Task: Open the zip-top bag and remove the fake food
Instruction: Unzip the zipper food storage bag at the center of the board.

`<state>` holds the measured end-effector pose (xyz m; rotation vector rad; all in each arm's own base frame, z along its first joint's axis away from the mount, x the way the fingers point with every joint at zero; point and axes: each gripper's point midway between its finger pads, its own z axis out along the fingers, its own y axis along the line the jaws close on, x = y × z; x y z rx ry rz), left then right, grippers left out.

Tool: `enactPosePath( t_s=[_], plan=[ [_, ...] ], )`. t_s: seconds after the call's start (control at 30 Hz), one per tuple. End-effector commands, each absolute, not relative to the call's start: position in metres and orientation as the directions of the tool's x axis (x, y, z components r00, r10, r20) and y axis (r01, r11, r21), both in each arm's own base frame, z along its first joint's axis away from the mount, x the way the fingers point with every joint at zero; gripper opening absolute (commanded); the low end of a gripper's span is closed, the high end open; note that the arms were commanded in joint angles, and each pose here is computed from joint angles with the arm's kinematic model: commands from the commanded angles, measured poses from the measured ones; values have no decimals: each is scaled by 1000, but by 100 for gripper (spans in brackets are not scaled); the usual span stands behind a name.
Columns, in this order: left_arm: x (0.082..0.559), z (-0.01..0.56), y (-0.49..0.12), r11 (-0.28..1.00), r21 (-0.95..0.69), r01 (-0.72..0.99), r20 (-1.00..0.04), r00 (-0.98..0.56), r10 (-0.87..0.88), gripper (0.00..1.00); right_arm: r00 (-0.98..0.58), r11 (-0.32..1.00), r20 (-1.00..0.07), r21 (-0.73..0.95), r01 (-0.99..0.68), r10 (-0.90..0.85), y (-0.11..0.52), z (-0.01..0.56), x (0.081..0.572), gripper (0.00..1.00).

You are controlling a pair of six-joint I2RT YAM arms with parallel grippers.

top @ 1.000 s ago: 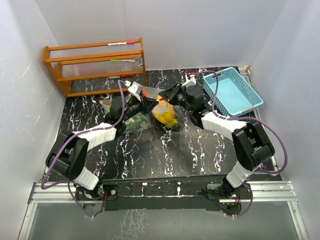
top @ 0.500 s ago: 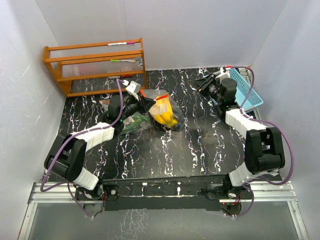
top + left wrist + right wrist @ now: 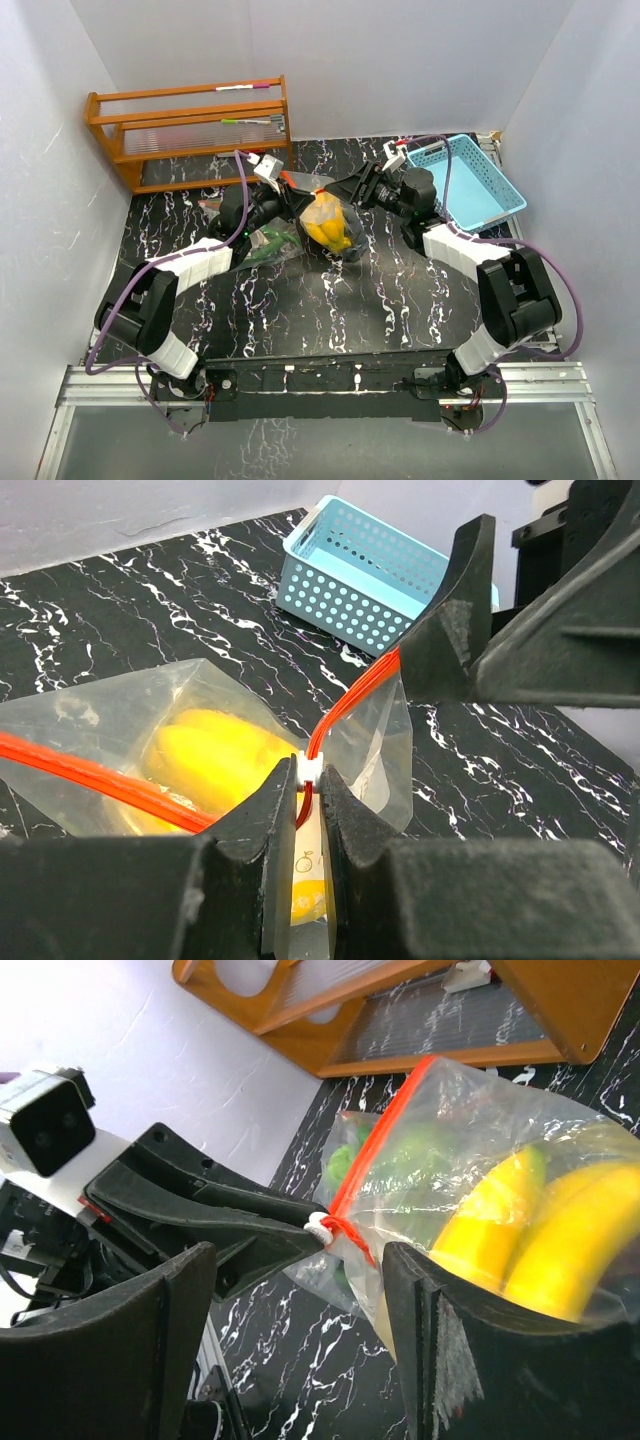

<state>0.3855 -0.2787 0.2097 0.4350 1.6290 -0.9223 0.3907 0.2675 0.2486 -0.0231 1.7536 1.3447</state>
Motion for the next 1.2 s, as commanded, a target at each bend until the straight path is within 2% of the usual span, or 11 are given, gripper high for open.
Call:
enactPosePath(
  t_s=[0.0, 0.13, 0.23, 0.3, 0.4, 0.53, 0.67, 0.9, 1.17],
  plan=[
    [391, 244, -279, 606, -306, 734, -951, -203, -233, 6, -537, 380, -711, 700, -605, 454, 283, 269, 396, 68],
    [390, 245, -279, 606, -302, 736, -952, -200, -232, 6, -536, 398, -722, 690, -605, 437, 292, 259, 399, 63],
    [389, 243, -278, 608, -303, 734, -952, -202, -230, 6, -533, 399, -724, 688, -606, 438, 292, 260, 400, 41],
    [390, 242, -278, 613, -301, 731, -953, -203, -226, 6, -525, 400, -729, 682, -612, 439, 294, 263, 399, 31],
    [391, 241, -277, 616, -297, 730, -954, -201, -223, 6, -510, 417, -738, 672, -612, 442, 292, 264, 398, 9],
    [390, 239, -278, 613, -299, 731, -954, -206, -220, 6, -486, 434, -758, 650, -624, 435, 289, 265, 396, 8],
    [388, 235, -274, 630, -293, 719, -956, -208, -208, 11, -458, 461, -766, 639, -616, 451, 280, 271, 398, 8],
    [392, 235, -253, 661, -303, 687, -953, -211, -218, 13, -409, 495, -772, 630, -598, 487, 240, 286, 408, 8],
    [391, 238, -246, 659, -302, 689, -953, -208, -220, 14, -402, 498, -783, 615, -611, 475, 229, 288, 407, 8]
  ],
)
